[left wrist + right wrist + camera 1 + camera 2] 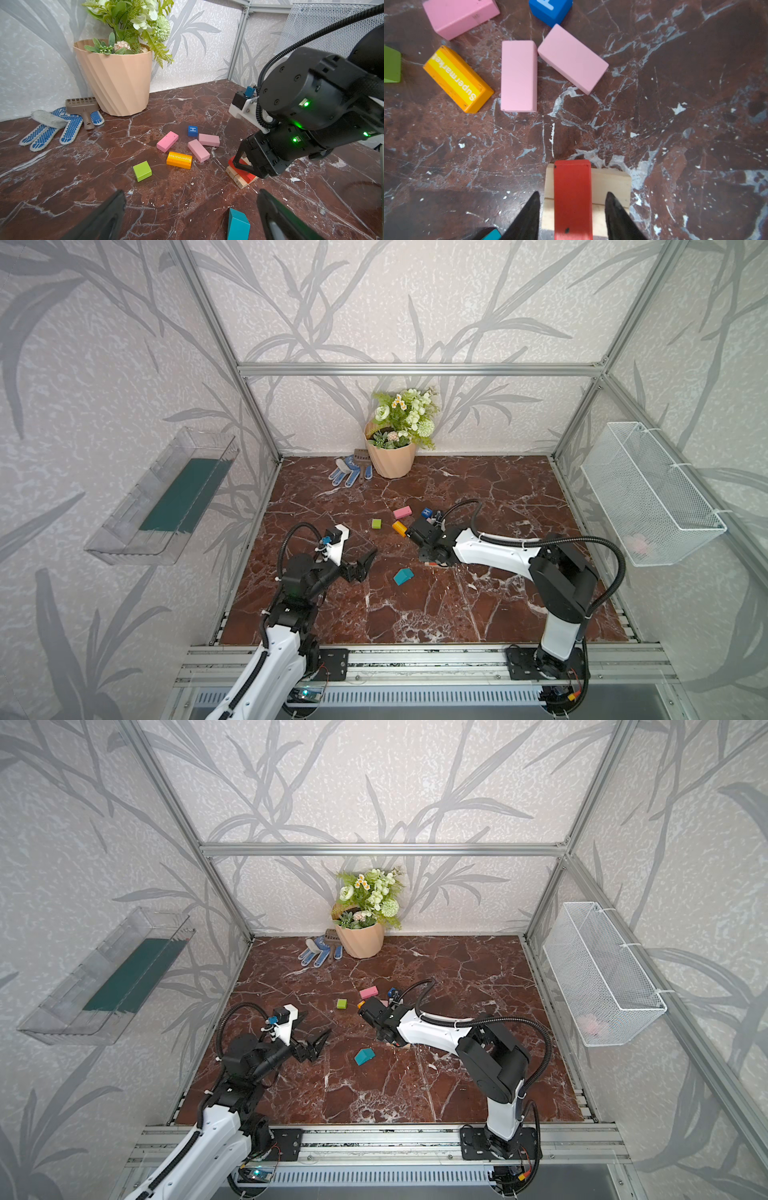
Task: Build the wood block tower
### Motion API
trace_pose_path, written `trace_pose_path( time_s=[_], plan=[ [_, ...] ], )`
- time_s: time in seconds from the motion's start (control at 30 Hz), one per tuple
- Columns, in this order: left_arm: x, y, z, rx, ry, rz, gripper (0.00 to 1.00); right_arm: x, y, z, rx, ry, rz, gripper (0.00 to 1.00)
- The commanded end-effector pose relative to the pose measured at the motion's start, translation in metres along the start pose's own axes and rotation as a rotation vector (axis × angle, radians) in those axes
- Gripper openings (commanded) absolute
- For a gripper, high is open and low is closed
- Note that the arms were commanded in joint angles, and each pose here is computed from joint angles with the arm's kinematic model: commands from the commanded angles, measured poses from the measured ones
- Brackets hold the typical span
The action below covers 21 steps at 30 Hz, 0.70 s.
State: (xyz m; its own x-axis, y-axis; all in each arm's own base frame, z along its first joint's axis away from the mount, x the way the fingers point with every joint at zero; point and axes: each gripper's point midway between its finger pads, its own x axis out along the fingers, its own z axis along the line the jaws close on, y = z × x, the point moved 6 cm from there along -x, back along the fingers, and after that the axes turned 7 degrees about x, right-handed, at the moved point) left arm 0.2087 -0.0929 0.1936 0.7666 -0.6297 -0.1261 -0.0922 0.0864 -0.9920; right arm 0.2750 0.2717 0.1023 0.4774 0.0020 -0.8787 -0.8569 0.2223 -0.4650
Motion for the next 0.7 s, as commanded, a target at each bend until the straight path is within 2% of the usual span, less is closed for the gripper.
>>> trace_pose_path(
  time_s=[0.0,0.1,0.3,0.43,0.67],
  plan=[
    [-0.0011,-0.0010,-0.0014,0.021,0.004,-0.021,0.99,0.0077,-0.0008,-0.0068,0.012,0.045,-0.001,0.49],
    [-0.0011,-0.0005,-0.0015,0.020,0.004,-0.020,0.99,0.0102,0.0002,-0.0069,0.011,0.043,0.007,0.47],
    [-0.0011,-0.0005,-0.0016,0.022,0.005,-0.020,0.99,0.0134,0.0006,-0.0070,0.024,0.045,0.016,0.35],
    [-0.0011,-0.0008,-0.0016,0.021,0.005,-0.021,0.99,0.0150,0.0011,-0.0068,0.028,0.042,0.023,0.35],
    [-0.0011,-0.0010,-0.0018,0.022,0.007,-0.022,0.99,0.0139,0.0006,-0.0059,0.027,0.028,0.022,0.41]
  ],
)
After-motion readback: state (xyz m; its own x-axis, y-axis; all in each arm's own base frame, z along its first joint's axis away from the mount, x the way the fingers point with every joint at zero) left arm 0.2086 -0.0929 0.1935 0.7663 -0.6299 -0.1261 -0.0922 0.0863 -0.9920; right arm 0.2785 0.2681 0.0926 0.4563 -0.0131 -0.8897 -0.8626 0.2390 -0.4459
